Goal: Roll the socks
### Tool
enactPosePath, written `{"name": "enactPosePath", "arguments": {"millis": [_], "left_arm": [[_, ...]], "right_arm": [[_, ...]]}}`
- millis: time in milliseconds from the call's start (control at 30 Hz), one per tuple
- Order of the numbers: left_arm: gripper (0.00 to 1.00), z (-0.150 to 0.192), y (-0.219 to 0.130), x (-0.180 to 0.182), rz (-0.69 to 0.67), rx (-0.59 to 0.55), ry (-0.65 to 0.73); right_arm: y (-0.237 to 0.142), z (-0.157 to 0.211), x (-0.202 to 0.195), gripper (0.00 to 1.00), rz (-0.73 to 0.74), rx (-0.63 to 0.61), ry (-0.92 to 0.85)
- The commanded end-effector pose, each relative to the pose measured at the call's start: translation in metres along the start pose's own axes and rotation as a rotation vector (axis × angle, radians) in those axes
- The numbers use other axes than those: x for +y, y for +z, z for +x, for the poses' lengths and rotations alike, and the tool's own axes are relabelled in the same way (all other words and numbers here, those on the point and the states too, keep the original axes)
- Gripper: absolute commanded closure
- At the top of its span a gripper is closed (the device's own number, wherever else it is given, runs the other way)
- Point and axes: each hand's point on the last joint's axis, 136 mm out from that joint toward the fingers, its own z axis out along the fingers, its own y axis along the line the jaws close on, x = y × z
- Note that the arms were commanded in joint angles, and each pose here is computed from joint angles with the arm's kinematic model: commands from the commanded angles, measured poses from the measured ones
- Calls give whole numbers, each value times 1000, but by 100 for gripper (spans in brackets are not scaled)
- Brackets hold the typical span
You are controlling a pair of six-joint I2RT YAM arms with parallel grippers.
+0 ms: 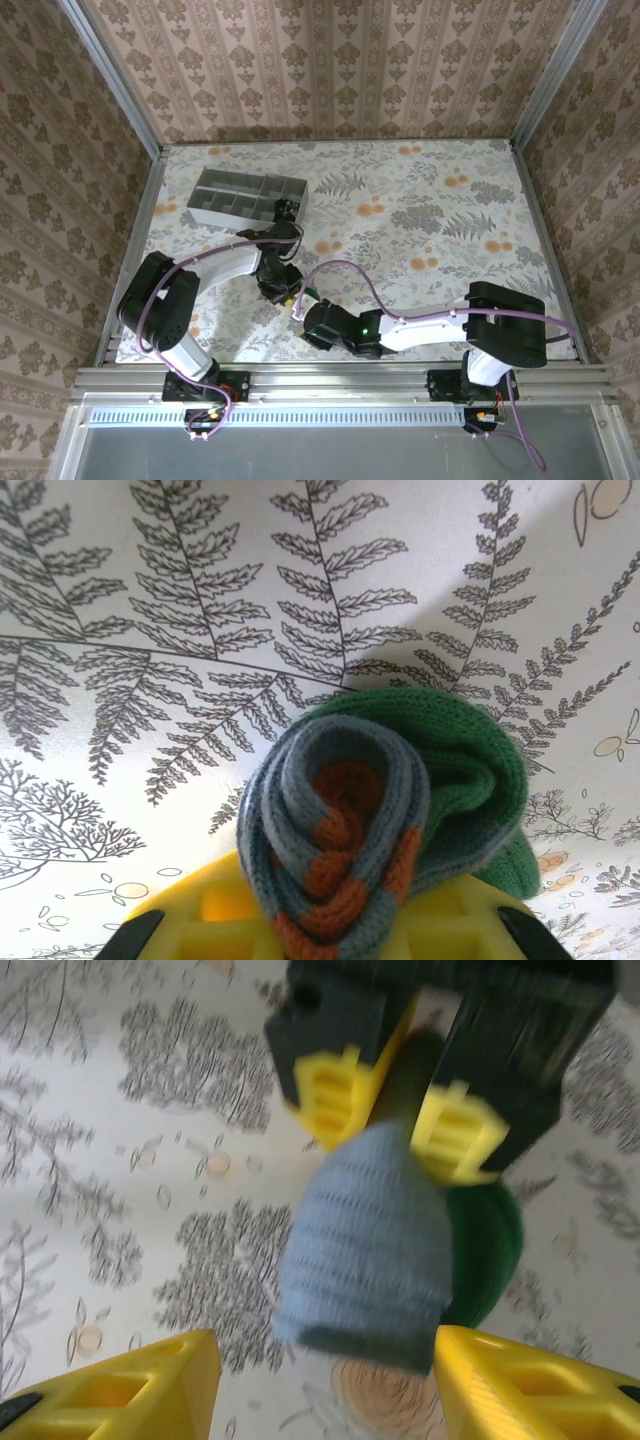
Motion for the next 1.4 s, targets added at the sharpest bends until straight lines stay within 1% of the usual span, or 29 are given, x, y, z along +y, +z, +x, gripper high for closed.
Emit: {"name": "enactPosePath", "arguments": {"millis": [0, 200, 333, 400, 533, 633, 667, 700, 733, 800, 867, 967, 1133, 1233, 1367], "left_arm": [[100, 8, 24, 54, -223, 46, -49], [100, 12, 25, 40, -150, 81, -24], [99, 15, 27, 27, -62, 108, -7], [96, 15, 26, 20, -22, 117, 0], [87, 13, 20, 7, 49, 115, 15], [74, 7, 9, -4, 115, 94, 11], [69, 4, 4, -8, 140, 83, 8], [63, 1, -3, -11, 162, 66, -1], [60, -3, -8, -15, 190, 50, -4], [54, -11, -21, -28, 290, 17, -2], [50, -20, -31, -34, 346, -21, -16], [48, -27, -43, -43, 428, -57, -10], [47, -26, -38, -43, 465, -40, -23], [47, -26, -33, -40, 474, -39, -35], [50, -28, -30, -37, 466, -54, -30]], "right_arm": [[7, -7, -15, 41, 98, -1, -18], [29, 1, -33, 42, 144, 50, 47], [43, 2, -44, 49, 134, 85, 95], [49, 8, -45, 55, 123, 120, 113], [56, 41, -43, 80, 91, 245, 159], [56, 76, -40, 92, 58, 350, 206], [55, 88, -37, 95, 36, 383, 225], [54, 100, -34, 98, 4, 415, 255], [53, 110, -32, 100, -21, 443, 281], [51, 131, -25, 100, -88, 490, 347], [49, 145, -23, 100, -136, 520, 415], [45, 159, -21, 100, -200, 549, 505], [43, 171, -21, 100, -289, 586, 627], [41, 177, -25, 100, -312, 612, 678], [37, 182, -31, 100, -350, 614, 759]]}}
